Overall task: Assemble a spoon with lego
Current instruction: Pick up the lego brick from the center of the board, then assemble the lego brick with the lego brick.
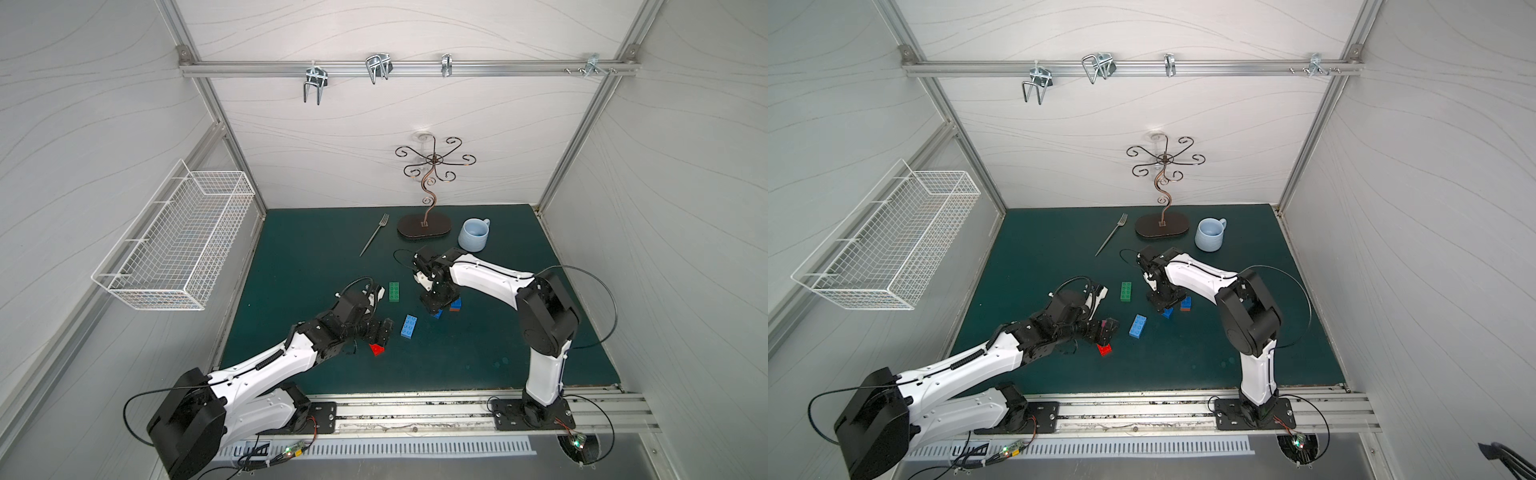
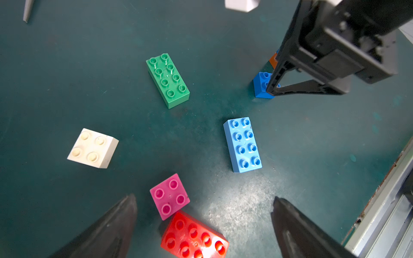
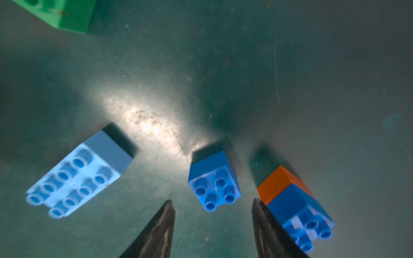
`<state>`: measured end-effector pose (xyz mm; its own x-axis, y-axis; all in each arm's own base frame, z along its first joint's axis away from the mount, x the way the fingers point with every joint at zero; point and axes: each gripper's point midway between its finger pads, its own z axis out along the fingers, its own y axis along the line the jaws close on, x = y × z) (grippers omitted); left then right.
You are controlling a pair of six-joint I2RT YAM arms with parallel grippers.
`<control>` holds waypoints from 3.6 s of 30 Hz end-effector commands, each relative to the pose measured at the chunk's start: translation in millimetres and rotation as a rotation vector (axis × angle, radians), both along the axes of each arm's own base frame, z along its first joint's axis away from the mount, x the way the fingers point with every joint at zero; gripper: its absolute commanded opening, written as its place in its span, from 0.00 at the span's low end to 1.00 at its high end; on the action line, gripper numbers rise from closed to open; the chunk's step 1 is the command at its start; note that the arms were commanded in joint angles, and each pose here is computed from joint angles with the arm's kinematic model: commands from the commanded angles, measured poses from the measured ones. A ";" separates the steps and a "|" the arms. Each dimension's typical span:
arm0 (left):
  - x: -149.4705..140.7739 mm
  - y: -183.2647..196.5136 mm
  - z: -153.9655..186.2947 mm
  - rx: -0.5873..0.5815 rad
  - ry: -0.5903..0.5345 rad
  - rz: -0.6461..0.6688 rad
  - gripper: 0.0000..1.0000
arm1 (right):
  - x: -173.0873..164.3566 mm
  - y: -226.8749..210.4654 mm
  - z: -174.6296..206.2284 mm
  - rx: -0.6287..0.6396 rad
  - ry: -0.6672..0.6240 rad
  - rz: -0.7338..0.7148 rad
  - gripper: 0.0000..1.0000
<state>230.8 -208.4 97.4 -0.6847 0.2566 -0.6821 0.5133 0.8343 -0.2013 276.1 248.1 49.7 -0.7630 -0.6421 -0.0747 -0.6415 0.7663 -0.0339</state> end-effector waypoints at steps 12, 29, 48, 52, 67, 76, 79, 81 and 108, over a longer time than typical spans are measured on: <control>7.4 -3.1 7.4 -0.008 -0.042 0.007 1.00 | 0.9 6.3 -11.9 0.071 0.082 0.045 0.59; 6.7 -3.2 8.1 -0.009 -0.044 0.005 1.00 | -9.3 -4.4 -21.1 0.017 0.123 0.023 0.44; 6.8 -3.3 8.2 -0.009 -0.045 0.004 1.00 | -21.2 -13.8 -20.6 -0.032 0.119 0.021 0.45; 7.1 -3.4 8.7 -0.010 -0.045 0.004 1.00 | -19.7 -15.0 -17.5 -0.035 0.109 0.011 0.40; 6.7 -3.4 9.0 -0.010 -0.047 0.004 1.00 | -18.0 -12.5 -9.8 -0.026 0.089 -0.003 0.42; 6.5 -3.4 8.9 -0.009 -0.048 0.003 1.00 | -18.0 -10.4 -2.6 -0.017 0.078 -0.006 0.35; 6.2 -3.8 8.8 -0.009 -0.047 0.000 1.00 | -17.4 -10.0 4.7 -0.019 0.067 -0.024 0.33; 5.9 -4.7 9.3 -0.011 -0.049 -0.005 1.00 | -14.8 -11.6 15.3 -0.019 0.047 -0.058 0.31; 3.5 -9.0 2.1 0.006 -0.046 -0.030 0.99 | 17.6 -72.3 46.7 0.064 0.052 -0.516 0.32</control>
